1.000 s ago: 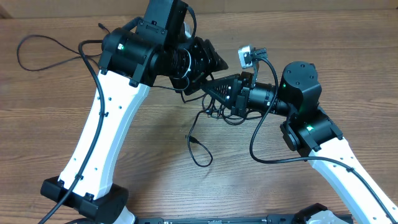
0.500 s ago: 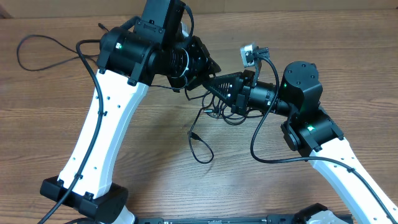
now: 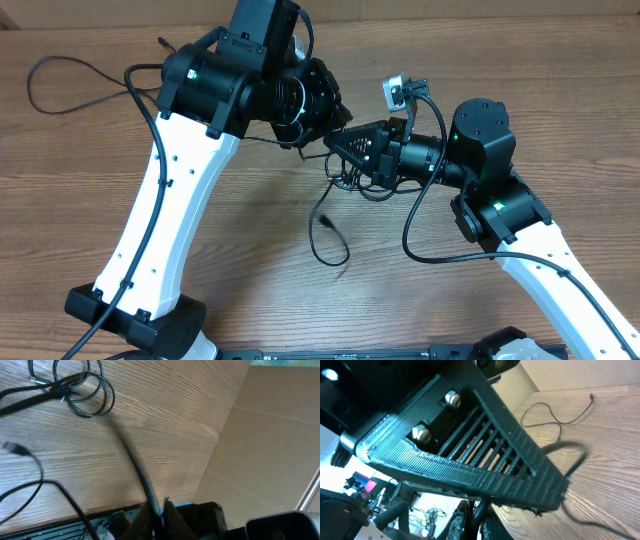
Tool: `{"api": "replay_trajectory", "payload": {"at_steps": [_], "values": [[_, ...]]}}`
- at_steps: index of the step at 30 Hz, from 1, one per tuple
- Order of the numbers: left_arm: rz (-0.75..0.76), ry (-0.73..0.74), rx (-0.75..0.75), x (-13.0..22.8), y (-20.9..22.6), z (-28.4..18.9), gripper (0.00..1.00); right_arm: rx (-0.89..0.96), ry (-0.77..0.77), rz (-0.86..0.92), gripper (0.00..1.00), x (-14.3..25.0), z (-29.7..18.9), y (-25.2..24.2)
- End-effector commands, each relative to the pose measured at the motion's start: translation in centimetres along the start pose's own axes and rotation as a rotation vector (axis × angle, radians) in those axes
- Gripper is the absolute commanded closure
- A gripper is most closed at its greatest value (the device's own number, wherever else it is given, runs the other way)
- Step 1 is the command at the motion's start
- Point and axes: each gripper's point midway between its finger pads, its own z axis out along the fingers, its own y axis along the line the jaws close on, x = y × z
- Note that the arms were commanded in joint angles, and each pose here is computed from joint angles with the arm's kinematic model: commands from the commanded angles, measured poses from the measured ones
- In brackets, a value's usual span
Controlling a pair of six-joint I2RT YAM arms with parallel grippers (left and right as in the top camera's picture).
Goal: Untangle cables
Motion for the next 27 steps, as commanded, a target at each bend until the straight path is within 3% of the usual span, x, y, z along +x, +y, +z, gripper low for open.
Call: {"api": "replay_trajectory", "payload": {"at_steps": [1,8,11,17,23,27], "values": [[0.014,0.015,0.021,0.4,-0.6,-0.1,0.96,-0.019,-0.010,-0.030,0.92,-0.7,-0.2,1.0],[0.014,0.011,0.020,0.3,-0.6,-0.1,0.96,-0.012,-0.002,-0.018,0.85,-0.4,-0.2,0.8],[0.041,-0.002,0.024,-0.2,-0.4,-0.5,0.96,0.000,0.002,-0.006,0.63,-0.3,-0.2,0.5],[0.073,-0.015,0.055,-1.9,0.1,-1.8,0.96,0.095,0.007,0.054,0.45,0.4,-0.3,-1.5],[0.084,0.039,0.092,-1.7,0.3,-2.6,0.96,0.301,-0.010,0.133,0.38,1.2,-1.1,-5.4],[0.044,0.056,0.071,-1.3,0.8,-2.6,0.96,0.328,0.020,0.102,0.38,1.9,-1.3,-6.0]]}}
